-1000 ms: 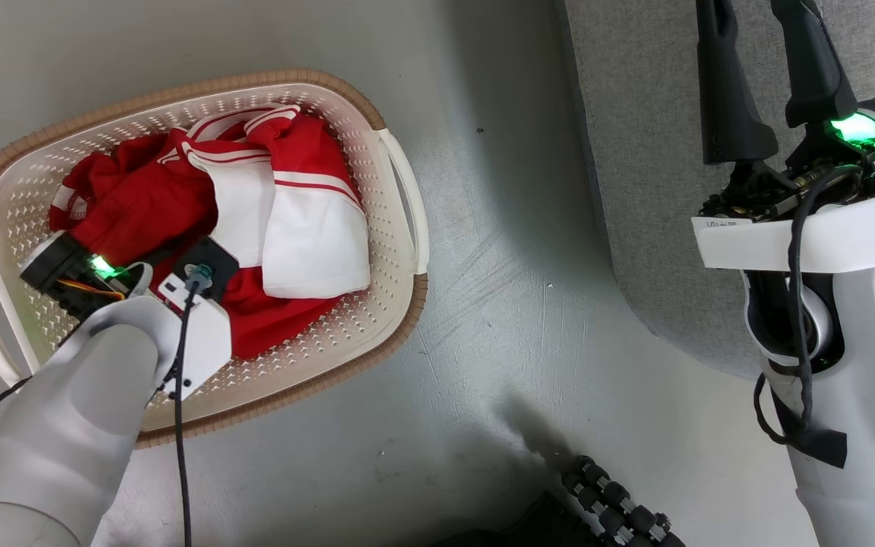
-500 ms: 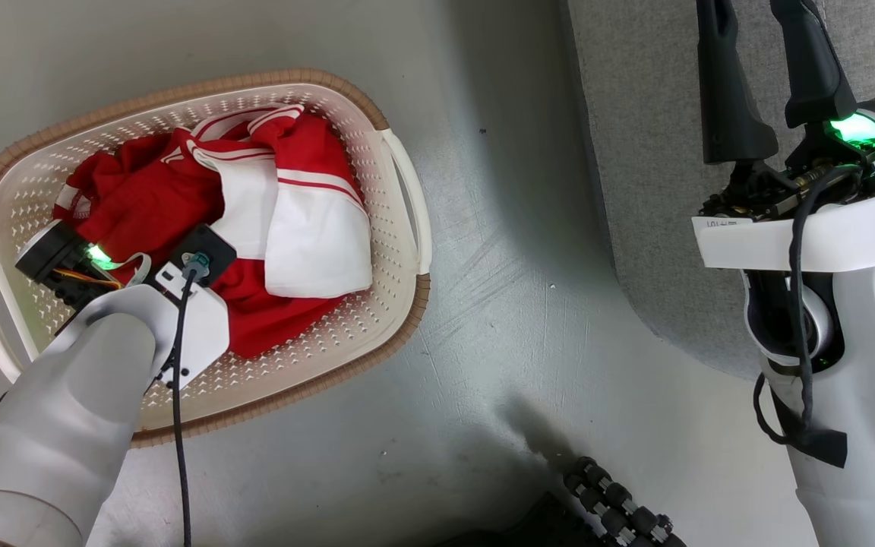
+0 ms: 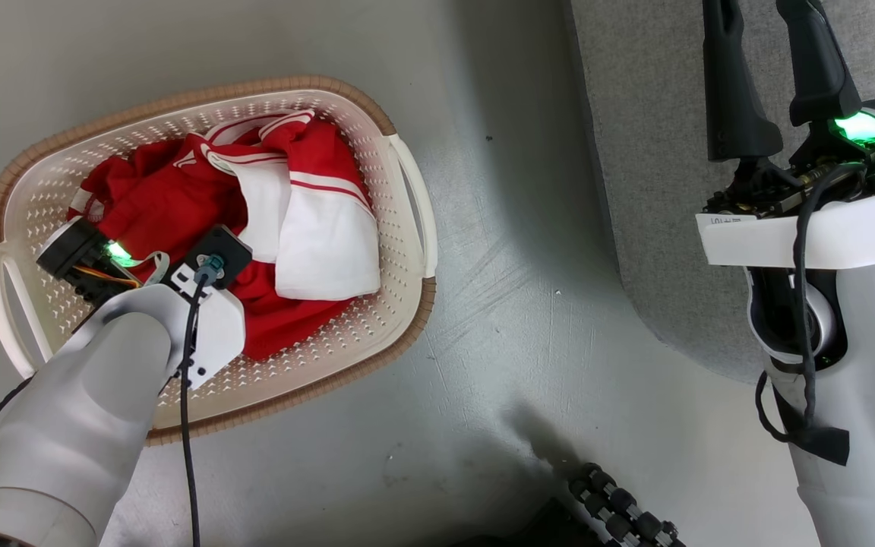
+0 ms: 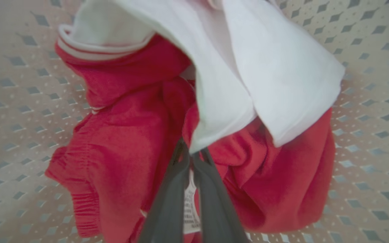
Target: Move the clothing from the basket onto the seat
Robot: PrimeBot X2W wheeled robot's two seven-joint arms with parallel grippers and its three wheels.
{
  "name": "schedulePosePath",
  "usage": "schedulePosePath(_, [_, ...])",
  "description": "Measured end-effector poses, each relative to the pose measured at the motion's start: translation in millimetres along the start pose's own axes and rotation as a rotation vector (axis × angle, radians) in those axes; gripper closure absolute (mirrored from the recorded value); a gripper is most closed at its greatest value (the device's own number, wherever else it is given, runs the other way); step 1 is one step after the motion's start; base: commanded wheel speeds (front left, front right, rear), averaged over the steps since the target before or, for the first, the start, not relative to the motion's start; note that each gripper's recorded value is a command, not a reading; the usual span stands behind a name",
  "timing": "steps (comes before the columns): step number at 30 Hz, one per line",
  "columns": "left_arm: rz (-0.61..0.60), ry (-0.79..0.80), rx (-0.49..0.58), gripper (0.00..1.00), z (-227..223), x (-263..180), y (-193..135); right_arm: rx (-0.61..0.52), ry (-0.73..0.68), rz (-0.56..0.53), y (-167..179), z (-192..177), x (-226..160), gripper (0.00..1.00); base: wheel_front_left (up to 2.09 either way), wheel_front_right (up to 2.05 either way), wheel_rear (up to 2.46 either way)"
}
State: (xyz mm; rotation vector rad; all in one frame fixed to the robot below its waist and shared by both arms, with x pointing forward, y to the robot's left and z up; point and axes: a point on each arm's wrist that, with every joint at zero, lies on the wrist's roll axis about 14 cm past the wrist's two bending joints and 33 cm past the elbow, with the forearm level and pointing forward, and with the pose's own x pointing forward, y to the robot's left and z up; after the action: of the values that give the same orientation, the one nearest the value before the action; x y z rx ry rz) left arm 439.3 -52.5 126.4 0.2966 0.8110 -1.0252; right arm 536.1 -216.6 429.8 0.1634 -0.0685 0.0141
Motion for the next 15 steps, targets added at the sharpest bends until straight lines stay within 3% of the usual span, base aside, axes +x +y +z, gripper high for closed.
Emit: schedulePosePath(15, [0.007,-0.145,-0.006,1.0,49.5,-12.4,-7.1,0.014,-0.047,0.017,7.7,19.9,6.1,0.0,0.0,0.0,0.0])
